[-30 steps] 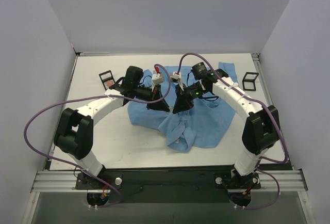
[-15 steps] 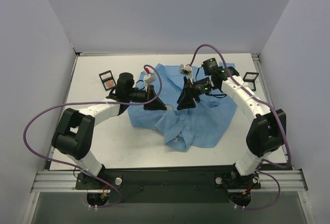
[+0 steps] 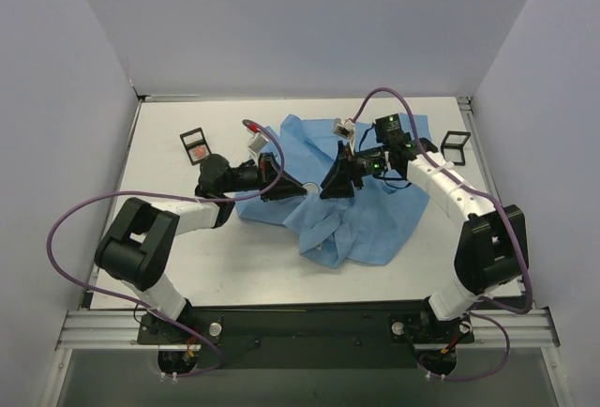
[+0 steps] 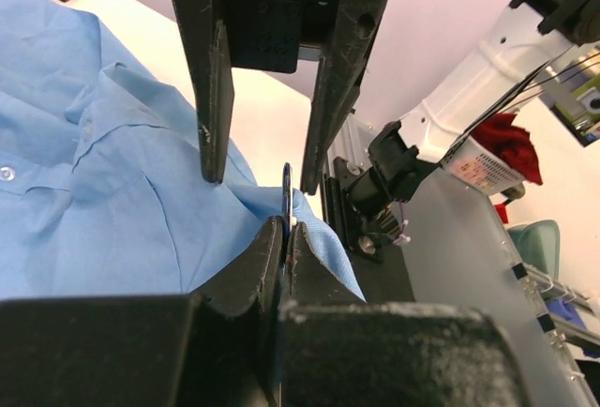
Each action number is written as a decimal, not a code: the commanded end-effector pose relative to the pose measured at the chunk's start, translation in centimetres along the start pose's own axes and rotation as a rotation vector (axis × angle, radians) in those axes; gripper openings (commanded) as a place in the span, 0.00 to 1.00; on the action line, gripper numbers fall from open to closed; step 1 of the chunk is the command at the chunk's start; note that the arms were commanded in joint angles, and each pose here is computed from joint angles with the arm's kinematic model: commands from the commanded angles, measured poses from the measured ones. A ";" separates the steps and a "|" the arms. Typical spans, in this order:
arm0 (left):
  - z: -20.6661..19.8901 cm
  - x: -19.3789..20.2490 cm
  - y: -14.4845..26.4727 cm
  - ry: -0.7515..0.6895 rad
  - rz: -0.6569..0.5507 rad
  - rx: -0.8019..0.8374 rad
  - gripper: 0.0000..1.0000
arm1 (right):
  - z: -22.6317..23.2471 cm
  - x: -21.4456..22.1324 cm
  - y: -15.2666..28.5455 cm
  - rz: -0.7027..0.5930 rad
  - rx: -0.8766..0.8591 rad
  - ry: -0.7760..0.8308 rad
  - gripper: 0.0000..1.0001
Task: Remove the brooch from the garment
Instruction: Remove the brooch from the clothes.
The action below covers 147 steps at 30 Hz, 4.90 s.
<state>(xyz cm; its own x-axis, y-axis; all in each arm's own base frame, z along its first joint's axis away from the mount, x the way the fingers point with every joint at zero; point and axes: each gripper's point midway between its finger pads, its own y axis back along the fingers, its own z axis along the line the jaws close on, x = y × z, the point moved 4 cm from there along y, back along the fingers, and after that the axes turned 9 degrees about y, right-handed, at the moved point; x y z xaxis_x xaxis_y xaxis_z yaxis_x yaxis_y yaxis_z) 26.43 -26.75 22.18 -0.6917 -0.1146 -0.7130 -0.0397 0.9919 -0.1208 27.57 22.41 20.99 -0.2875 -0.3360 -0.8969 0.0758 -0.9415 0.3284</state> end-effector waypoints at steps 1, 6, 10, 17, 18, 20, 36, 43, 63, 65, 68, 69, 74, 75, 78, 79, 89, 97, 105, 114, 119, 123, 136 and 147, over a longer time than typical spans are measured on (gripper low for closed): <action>-3.3 -2.0 -0.2 -0.166 -0.122 0.122 0.00 | 1.5 -3.7 0.7 -0.129 -0.021 0.118 0.44; -3.3 -1.8 -0.1 -0.165 -0.164 0.138 0.00 | 2.3 -4.9 0.8 -0.200 -0.052 0.162 0.36; -3.0 -1.8 -0.2 -0.143 -0.175 0.138 0.00 | 2.4 -5.1 0.7 -0.248 -0.065 0.141 0.31; -3.9 -2.2 -0.1 -0.180 -0.186 0.149 0.00 | 0.8 -4.6 0.0 -0.284 -0.016 0.108 0.25; -4.0 -2.2 -0.1 -0.183 -0.183 0.151 0.00 | 0.6 -4.6 -0.1 -0.283 -0.009 0.104 0.25; -4.3 -2.3 0.0 -0.191 -0.184 0.155 0.00 | 0.3 -4.6 -0.1 -0.286 -0.001 0.104 0.24; -5.4 -2.8 0.1 -0.222 -0.183 0.173 0.00 | -0.4 -2.5 -0.6 -0.253 -0.018 0.053 0.18; -5.2 -3.0 0.2 -0.225 -0.191 0.166 0.00 | 0.7 -2.2 -0.7 -0.249 -0.057 0.068 0.17; -5.0 -3.1 0.4 -0.219 -0.188 0.161 0.00 | 1.1 -2.6 -1.3 -0.210 -0.061 0.057 0.15; -4.9 -3.1 0.5 -0.216 -0.189 0.159 0.00 | 0.8 -3.2 -1.2 -0.245 -0.066 0.076 0.16; -5.0 -3.0 0.5 -0.215 -0.187 0.160 0.00 | 0.7 -3.8 -0.8 -0.293 -0.077 0.044 0.20; -5.0 -3.0 0.4 -0.216 -0.185 0.162 0.00 | 0.8 -3.7 -0.8 -0.300 -0.085 0.002 0.20; -5.1 -3.1 0.4 -0.215 -0.187 0.162 0.00 | 0.7 -4.4 -0.7 -0.341 -0.108 0.034 0.15; -5.2 -3.2 0.4 -0.221 -0.189 0.164 0.00 | 0.7 -4.2 -0.8 -0.336 -0.115 0.027 0.14; -5.1 -3.2 0.5 -0.218 -0.193 0.160 0.00 | 0.7 -3.7 -0.9 -0.327 -0.123 0.020 0.14; -5.2 -3.3 0.5 -0.222 -0.194 0.162 0.00 | 0.7 -3.5 -0.9 -0.324 -0.122 0.027 0.14; -5.2 -3.5 0.7 -0.229 -0.200 0.157 0.00 | 1.1 -1.3 -1.5 -0.172 -0.079 0.073 0.12; -5.3 -3.6 0.8 -0.232 -0.200 0.159 0.00 | 1.5 -1.4 -1.6 -0.156 -0.084 0.082 0.00; -5.5 -4.8 1.9 -0.246 -0.201 0.148 0.55 | 1.8 -1.0 -1.1 -0.033 -0.045 0.101 0.00; -6.3 -4.9 1.8 -0.309 -0.110 0.174 0.66 | 2.1 -0.3 -1.6 0.082 -0.075 0.084 0.00; -5.4 -4.1 0.6 -0.323 -0.052 0.149 0.66 | 2.6 -0.3 -2.4 0.110 -0.104 0.081 0.00; -4.7 -3.4 -0.2 -0.302 0.015 0.102 0.62 | 2.6 -0.4 -2.4 0.112 -0.110 0.079 0.00; -1.3 -0.9 -1.7 -0.313 0.211 -0.023 0.40 | 2.5 -0.5 -2.2 0.108 -0.106 0.079 0.00; -0.5 -0.3 -1.9 -0.322 0.313 -0.078 0.29 | 2.4 -0.3 -1.9 0.117 -0.090 0.087 0.00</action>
<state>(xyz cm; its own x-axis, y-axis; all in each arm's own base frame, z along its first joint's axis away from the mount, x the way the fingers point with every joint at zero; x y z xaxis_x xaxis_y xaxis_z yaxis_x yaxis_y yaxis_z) 26.13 -28.42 22.63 -0.4663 0.1494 -0.8719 0.0703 0.9888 0.1319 25.15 24.41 19.89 -0.2301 -0.4681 -0.8532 0.1887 -0.8815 0.4328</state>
